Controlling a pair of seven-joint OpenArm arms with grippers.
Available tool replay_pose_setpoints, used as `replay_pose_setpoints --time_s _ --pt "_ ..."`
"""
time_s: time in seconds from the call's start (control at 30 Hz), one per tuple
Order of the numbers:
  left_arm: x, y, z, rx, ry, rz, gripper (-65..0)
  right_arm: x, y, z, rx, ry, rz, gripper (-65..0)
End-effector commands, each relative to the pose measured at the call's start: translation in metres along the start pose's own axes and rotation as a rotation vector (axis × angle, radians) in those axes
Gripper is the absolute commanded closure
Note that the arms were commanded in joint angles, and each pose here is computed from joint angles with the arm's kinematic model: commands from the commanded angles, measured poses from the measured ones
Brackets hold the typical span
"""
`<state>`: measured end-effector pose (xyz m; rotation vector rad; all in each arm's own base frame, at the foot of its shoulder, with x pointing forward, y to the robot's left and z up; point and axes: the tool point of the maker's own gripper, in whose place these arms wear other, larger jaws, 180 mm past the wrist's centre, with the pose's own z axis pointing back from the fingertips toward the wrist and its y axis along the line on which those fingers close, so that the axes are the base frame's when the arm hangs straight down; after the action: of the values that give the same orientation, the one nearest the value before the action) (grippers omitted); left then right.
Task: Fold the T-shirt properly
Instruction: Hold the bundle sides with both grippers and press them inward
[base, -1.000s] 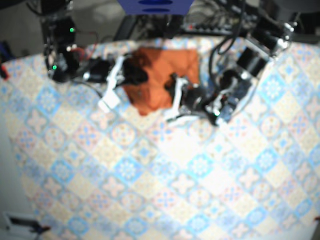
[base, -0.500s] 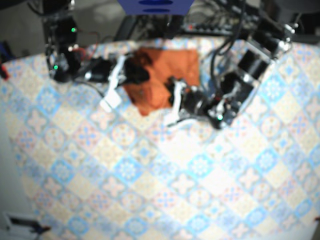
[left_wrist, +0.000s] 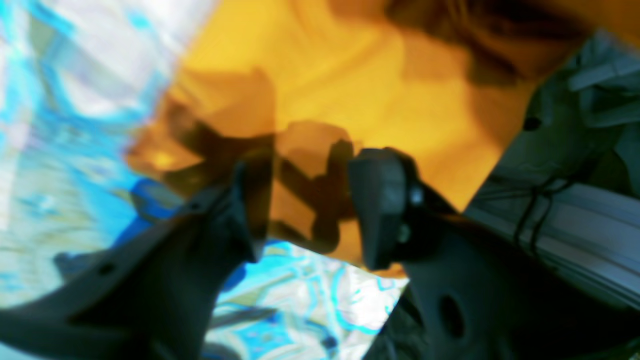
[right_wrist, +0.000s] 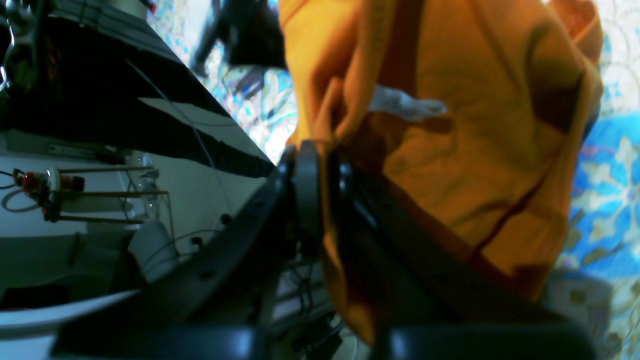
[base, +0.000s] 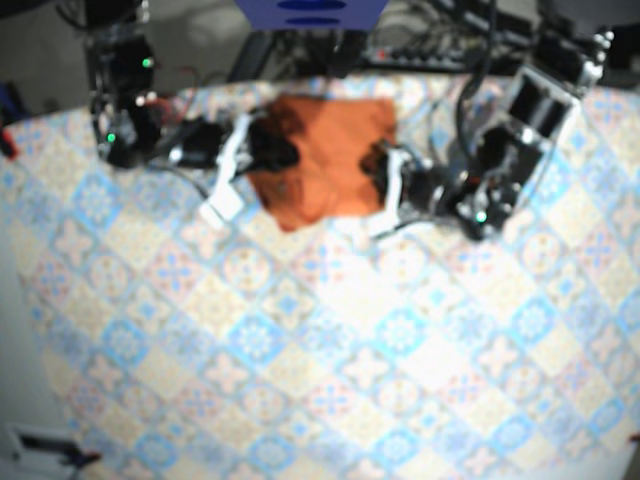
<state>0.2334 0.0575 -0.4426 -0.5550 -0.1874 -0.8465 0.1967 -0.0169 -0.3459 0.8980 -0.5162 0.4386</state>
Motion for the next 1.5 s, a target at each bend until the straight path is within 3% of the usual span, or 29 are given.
replay_pose_setpoints --time_s 0.0,0.1,0.6,1.47 --pt "0.013 -0.001 0.005 -0.006 -0.045 -0.008 -23.8 0.013 0.005 0.003 0.02 -0.041 0.022 0.0" --pt "0.011 -0.007 -0.002 -0.021 -0.07 0.005 -22.9 0.022 0.008 0.0 0.031 -0.063 0.029 0.0" --pt "-0.025 0.007 -0.018 0.042 0.02 0.028 -22.8 0.032 0.008 -0.001 0.029 -0.065 0.056 0.0" --pt "-0.027 0.006 -0.02 0.038 0.022 0.032 -23.0 0.051 0.007 -0.001 0.024 -0.108 0.08 0.0"
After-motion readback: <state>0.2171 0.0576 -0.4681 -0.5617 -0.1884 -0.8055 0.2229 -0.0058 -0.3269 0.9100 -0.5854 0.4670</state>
